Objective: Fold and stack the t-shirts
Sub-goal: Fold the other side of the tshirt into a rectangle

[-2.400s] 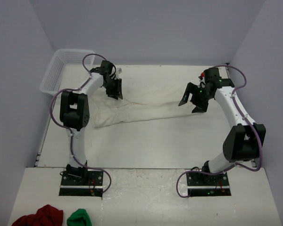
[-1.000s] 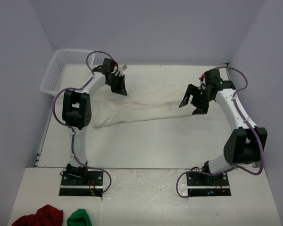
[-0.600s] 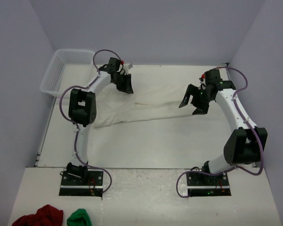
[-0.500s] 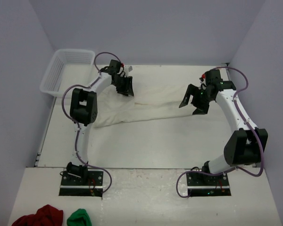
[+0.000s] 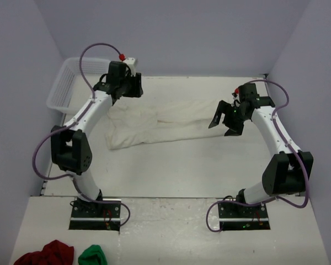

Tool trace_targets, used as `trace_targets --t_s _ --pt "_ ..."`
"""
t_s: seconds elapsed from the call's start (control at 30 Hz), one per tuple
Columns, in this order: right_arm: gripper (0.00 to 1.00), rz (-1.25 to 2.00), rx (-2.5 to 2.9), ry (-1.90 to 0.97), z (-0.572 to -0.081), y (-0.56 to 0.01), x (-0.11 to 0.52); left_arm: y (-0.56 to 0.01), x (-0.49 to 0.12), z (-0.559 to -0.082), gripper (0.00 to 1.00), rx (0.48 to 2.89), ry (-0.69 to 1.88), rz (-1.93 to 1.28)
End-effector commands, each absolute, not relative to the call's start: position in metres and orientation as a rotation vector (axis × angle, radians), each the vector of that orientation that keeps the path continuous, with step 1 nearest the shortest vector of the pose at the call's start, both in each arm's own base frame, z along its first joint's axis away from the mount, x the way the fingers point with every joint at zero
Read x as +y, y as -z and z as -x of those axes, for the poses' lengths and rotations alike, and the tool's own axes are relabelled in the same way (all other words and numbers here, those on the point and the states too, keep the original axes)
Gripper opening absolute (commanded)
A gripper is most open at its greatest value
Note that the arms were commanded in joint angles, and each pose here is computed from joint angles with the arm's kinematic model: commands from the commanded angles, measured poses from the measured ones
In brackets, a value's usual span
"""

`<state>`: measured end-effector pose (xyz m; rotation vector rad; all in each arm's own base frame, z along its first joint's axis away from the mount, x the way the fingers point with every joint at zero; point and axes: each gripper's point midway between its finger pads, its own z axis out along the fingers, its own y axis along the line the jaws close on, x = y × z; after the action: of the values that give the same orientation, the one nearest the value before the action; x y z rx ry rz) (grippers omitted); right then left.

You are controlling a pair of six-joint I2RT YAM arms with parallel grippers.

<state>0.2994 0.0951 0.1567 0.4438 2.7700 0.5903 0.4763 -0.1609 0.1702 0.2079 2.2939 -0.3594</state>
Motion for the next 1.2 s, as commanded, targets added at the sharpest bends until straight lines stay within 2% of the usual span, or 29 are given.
trace_targets --t_s 0.0,0.1,0.23,0.37,0.77,0.9,1.17 --pt "0.85 -0.385 2.719 -0.595 -0.306 -0.17 0.1 -0.211 -0.141 -0.478 0.55 2.213 0.253 -0.11" --pt "0.85 -0.373 2.715 -0.61 -0.308 -0.173 0.103 -0.186 -0.119 -0.46 0.57 2.362 0.119 -0.03" --pt "0.85 -0.351 2.705 -0.617 -0.31 -0.177 0.105 -0.141 -0.101 -0.426 0.5 2.59 0.015 0.079" --pt "0.85 -0.33 2.693 -0.613 -0.307 -0.181 0.104 -0.135 -0.094 -0.397 0.44 2.623 0.09 0.261" --pt "0.85 -0.327 2.683 -0.642 -0.298 -0.18 0.106 -0.099 -0.061 -0.34 0.47 2.801 -0.1 0.385" --pt "0.85 -0.327 2.687 -0.642 -0.297 -0.179 0.106 -0.088 -0.051 -0.336 0.47 2.819 -0.125 0.42" --pt "0.85 -0.332 2.693 -0.622 -0.293 -0.179 0.103 -0.067 -0.033 -0.341 0.49 2.84 -0.003 0.482"
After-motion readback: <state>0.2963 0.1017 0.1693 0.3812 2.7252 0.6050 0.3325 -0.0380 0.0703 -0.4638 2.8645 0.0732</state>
